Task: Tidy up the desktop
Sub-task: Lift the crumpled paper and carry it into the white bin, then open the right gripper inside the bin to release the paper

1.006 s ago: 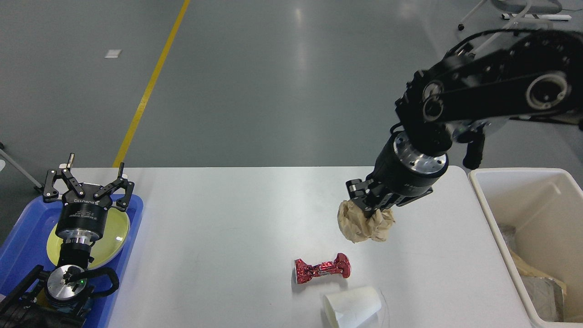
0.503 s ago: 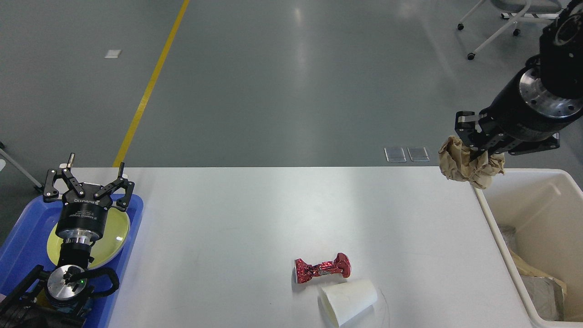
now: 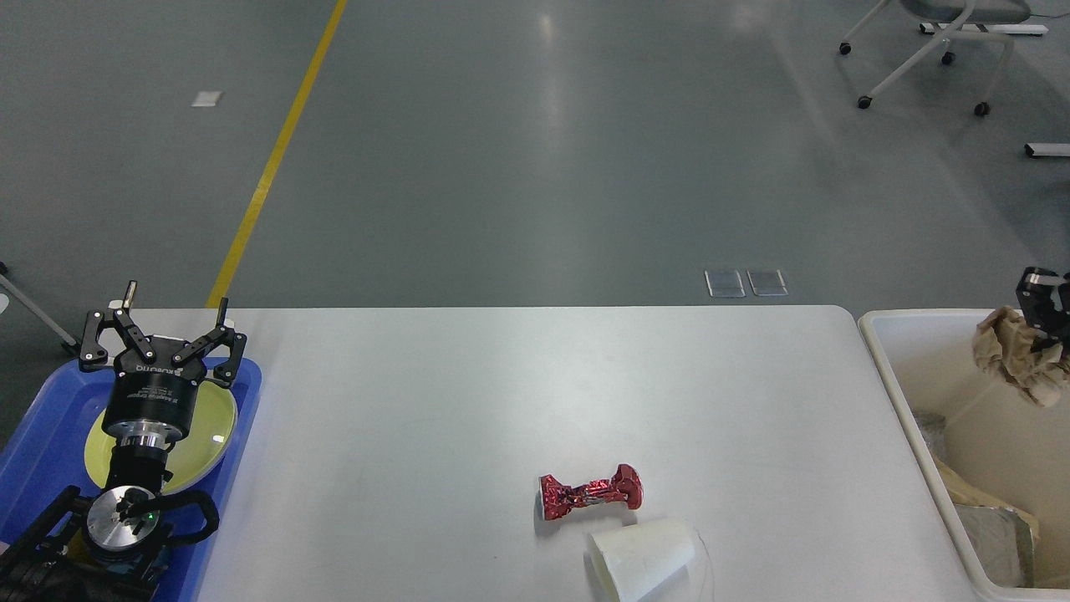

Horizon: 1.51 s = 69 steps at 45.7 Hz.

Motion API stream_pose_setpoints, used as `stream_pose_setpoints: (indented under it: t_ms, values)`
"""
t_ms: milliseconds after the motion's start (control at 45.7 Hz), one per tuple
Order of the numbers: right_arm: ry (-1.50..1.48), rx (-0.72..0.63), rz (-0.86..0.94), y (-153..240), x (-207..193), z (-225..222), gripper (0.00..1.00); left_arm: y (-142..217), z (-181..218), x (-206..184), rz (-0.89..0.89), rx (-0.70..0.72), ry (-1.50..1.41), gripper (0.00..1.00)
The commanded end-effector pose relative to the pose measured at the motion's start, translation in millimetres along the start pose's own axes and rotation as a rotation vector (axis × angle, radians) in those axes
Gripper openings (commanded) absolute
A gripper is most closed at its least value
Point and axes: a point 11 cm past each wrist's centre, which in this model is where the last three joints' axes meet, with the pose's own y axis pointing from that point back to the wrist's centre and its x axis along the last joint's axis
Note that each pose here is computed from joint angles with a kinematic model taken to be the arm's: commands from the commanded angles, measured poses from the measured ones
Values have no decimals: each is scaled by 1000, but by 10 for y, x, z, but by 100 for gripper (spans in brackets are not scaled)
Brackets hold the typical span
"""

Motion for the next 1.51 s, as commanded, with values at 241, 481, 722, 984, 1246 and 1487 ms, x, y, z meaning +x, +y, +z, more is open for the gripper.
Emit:
stream_pose_setpoints:
  t_ms: [241, 481, 722, 984, 1246, 1487]
  values:
    - [-195, -164, 142, -1501, -134, 938, 0, 0, 1, 0, 0, 0, 0, 96]
    - [-215, -258, 438, -2292, -795, 1074, 0, -1, 4, 0, 0, 0, -1, 96]
    - [-236, -257, 471, -2573, -1307, 985, 0, -1, 4, 0, 0, 0, -1, 96]
    - [-228, -256, 501, -2612, -1401, 941, 76, -1, 4, 0, 0, 0, -1, 96]
    - [-240, -250, 553, -2578, -1338, 906, 100, -1, 4, 0, 0, 0, -1, 96]
    - [-242, -241, 552, -2571, -1316, 857, 100, -1, 5, 0, 0, -1, 0, 96]
